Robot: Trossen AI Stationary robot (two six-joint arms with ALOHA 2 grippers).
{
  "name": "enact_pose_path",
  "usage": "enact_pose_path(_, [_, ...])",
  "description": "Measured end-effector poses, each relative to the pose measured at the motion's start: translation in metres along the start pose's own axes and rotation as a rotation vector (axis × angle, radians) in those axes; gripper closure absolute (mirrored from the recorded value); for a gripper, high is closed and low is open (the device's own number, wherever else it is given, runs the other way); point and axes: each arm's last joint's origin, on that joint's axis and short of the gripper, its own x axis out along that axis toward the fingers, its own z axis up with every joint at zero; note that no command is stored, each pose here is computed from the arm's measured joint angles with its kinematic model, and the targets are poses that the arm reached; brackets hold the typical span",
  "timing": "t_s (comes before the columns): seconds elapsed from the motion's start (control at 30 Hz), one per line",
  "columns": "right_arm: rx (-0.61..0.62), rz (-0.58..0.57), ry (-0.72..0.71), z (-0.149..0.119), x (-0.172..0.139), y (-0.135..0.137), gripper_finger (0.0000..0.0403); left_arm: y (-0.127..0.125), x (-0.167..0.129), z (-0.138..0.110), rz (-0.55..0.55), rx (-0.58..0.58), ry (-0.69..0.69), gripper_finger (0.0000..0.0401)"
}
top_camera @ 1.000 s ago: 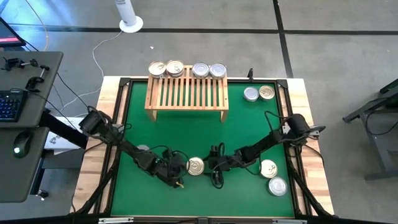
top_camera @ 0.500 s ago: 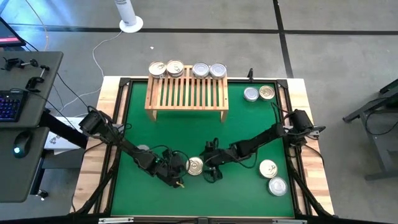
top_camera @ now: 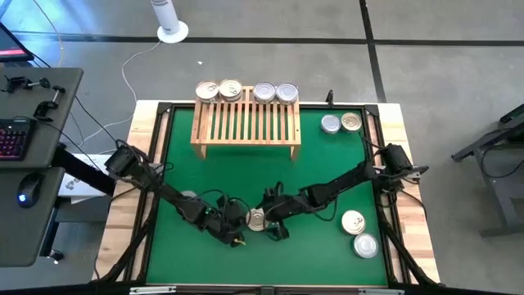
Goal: Stack canned seafood by type on shelf
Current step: Stack the blue pink tuna can on top of the right blue pink tuna can on the shelf
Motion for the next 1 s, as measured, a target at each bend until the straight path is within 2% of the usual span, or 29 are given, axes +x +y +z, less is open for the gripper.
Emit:
enact_pose_path(0.3, [0.005, -0.014, -0.015, -0.004, 0.002, -0.001, 0.0009, 0.007, 0.007, 0.012, 0.005, -0.009, -0.031, 0.0401])
enact_pose_path(0.5, [-0.006, -0.062, -0.015, 0.001, -0.015, 0.010, 0.0009, 0.006, 0.006, 0.011, 0.003, -0.001, -0.024, 0.0401])
enact_pose_path(0.63, [0.027, -0.137, -0.032, -0.026, -0.035, 0.018, 0.0009, 0.005, 0.005, 0.010, 0.000, 0.007, -0.024, 0.0401])
enact_pose_path(0.73, [0.122, -0.184, -0.101, -0.050, -0.050, 0.018, 0.0009, 0.005, 0.005, 0.010, 0.000, 0.008, -0.024, 0.0401])
enact_pose_path(0.83, [0.198, -0.178, -0.134, -0.075, -0.055, 0.018, 0.0009, 0.005, 0.005, 0.010, -0.003, 0.017, -0.027, 0.0401])
enact_pose_path(1.0, [0.216, -0.152, -0.224, -0.084, -0.048, 0.018, 0.0009, 0.003, 0.005, 0.012, -0.020, 0.019, -0.046, 0.0401])
